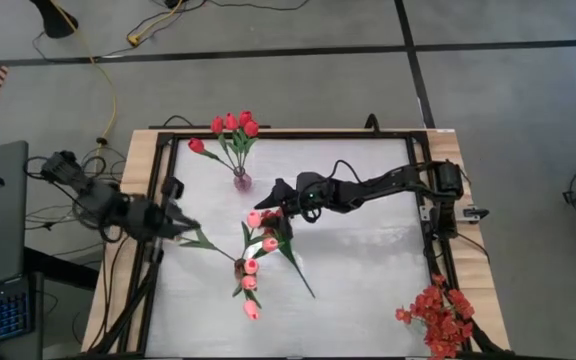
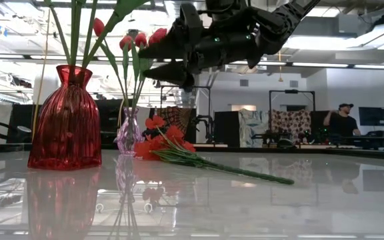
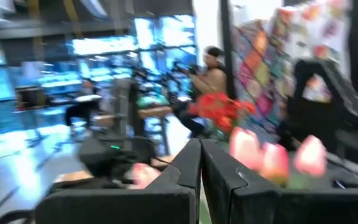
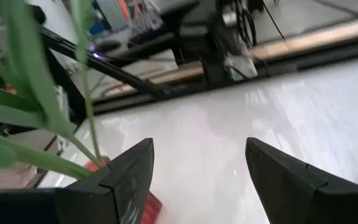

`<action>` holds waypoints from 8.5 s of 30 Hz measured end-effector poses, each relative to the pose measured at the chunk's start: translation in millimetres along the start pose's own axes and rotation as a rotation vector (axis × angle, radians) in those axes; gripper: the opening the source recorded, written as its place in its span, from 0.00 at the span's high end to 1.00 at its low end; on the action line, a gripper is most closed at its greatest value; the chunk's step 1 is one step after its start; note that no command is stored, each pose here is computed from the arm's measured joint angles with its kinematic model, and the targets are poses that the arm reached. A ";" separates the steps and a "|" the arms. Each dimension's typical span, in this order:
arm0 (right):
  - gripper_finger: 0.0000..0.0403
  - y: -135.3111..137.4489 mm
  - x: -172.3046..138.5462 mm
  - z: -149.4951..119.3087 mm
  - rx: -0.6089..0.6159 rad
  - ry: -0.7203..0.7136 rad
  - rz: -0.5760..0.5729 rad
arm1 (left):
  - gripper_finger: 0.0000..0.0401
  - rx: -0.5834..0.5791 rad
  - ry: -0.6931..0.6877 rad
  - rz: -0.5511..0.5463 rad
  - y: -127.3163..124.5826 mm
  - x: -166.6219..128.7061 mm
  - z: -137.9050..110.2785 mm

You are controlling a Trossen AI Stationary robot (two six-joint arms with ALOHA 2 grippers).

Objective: Sort flowers into vase by color
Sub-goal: Put the red flowers into the transparent vase

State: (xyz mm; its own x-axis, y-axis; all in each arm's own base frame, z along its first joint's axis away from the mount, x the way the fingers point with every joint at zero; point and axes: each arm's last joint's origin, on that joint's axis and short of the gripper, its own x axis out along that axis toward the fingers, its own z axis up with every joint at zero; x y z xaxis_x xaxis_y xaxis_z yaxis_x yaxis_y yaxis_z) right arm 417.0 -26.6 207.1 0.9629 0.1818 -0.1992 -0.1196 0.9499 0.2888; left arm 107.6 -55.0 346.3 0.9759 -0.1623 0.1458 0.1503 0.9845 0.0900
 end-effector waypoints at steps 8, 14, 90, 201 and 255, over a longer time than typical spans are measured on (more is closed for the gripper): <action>0.30 1.3 -19.5 0.4 0.105 0.201 -0.128 | 1.00 -0.045 -0.010 0.166 18.5 -31.1 4.5; 0.30 12.1 -44.5 -12.7 0.295 0.461 -0.349 | 1.00 -0.098 0.116 0.288 22.7 -38.0 -9.4; 0.92 145.7 -142.6 10.3 0.168 0.099 -0.713 | 1.00 0.087 0.163 0.502 34.1 -47.3 7.2; 0.92 262.4 -333.2 -64.1 0.334 0.062 -0.344 | 1.00 -0.217 0.203 0.453 33.2 -80.4 -79.7; 0.92 268.6 -333.3 -88.8 0.375 0.059 -0.310 | 1.00 -0.216 0.204 0.453 33.2 -80.4 -79.7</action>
State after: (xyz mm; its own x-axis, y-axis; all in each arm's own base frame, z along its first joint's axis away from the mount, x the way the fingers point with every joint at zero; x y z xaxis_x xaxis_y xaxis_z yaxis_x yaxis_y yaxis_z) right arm 42.5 190.5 268.0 0.9229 -0.0706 -0.3786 0.2762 0.8065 0.5227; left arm 46.7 -4.1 259.0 0.9582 0.2766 -0.0729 -0.2846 0.9475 -0.1457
